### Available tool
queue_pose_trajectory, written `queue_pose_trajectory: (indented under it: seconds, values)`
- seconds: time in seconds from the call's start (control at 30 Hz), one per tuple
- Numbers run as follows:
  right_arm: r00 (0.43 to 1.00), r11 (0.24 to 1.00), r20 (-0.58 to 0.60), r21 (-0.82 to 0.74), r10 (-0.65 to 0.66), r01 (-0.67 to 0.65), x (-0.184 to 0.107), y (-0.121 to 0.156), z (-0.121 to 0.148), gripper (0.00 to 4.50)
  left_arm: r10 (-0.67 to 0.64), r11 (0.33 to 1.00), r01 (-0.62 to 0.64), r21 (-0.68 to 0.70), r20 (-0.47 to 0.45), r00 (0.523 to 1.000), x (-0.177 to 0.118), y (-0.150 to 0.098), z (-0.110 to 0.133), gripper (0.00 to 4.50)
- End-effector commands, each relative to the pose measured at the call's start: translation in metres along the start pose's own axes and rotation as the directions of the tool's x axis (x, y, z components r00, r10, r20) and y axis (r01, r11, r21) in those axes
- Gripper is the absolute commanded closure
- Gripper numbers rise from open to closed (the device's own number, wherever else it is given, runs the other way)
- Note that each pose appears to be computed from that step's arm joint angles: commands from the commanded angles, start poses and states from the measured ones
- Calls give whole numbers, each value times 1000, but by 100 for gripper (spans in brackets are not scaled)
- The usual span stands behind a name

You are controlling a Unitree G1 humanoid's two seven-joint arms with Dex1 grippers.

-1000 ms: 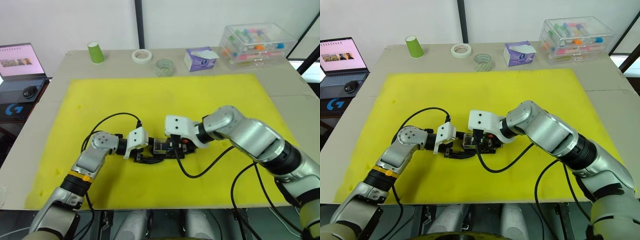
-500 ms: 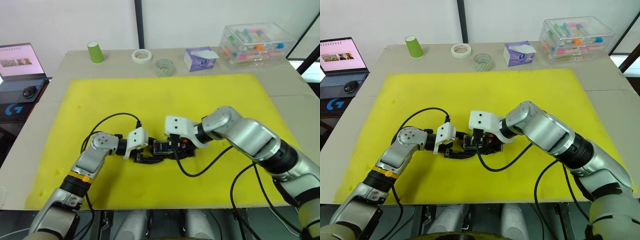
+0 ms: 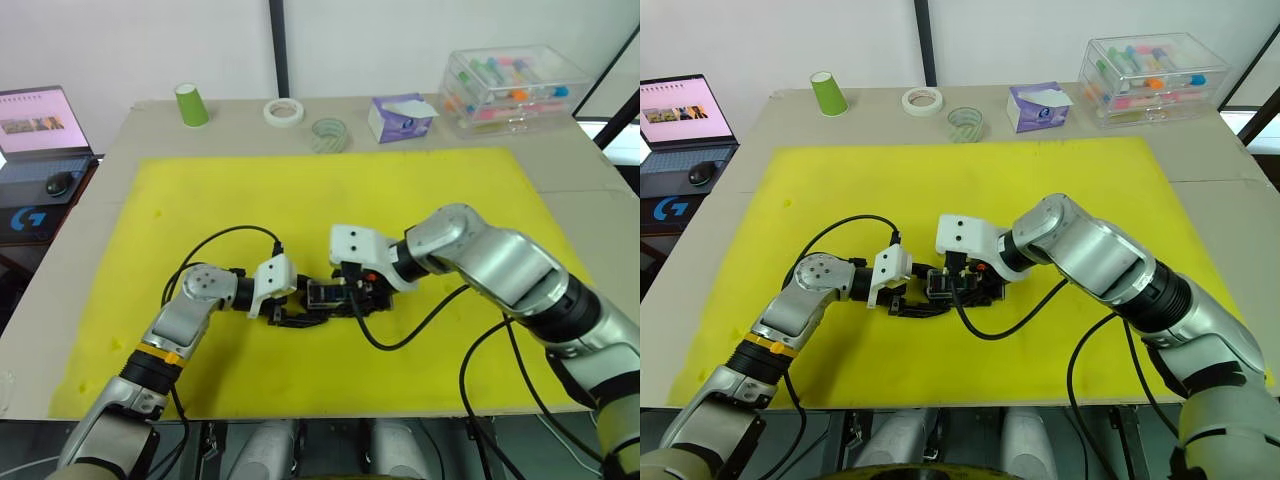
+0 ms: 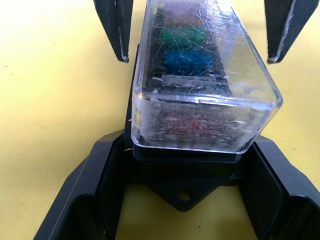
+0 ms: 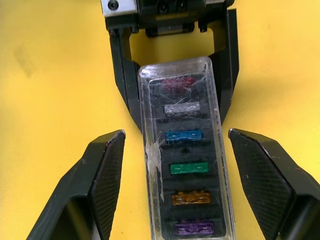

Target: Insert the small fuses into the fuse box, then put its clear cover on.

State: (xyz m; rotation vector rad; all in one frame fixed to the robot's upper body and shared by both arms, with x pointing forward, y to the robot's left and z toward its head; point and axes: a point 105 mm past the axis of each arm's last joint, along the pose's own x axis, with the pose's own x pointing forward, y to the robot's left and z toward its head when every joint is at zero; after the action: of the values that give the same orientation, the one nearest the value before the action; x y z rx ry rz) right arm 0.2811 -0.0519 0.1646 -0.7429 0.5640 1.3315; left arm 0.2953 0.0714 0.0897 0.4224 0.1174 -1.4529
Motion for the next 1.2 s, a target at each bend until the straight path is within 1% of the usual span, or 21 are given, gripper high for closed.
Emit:
queue_pose_trajectory:
  seconds: [0.03,0.43,0.53,0.7,1.2]
  values:
    - [997,997,57,-52,-58,61,-19,-7,19,101,3,1000,-4,-19,-24,1000,3,-3,-7,175]
    - [998,998,59,-58,-33,37,-18,-3,18,101,1,1000,-1,-19,-21,1000,4,-3,-7,175]
    - [999,998,41,-60,-28,31,-13,-1,12,101,1,1000,-1,-20,-22,1000,4,-3,-7,175]
    - [999,998,22,-50,-45,46,-7,-5,4,101,1,1000,-1,-19,-24,1000,4,-3,-7,175]
    - [998,997,16,-50,-56,57,-6,-11,0,101,-3,1000,3,-11,-27,1000,5,-4,-8,175]
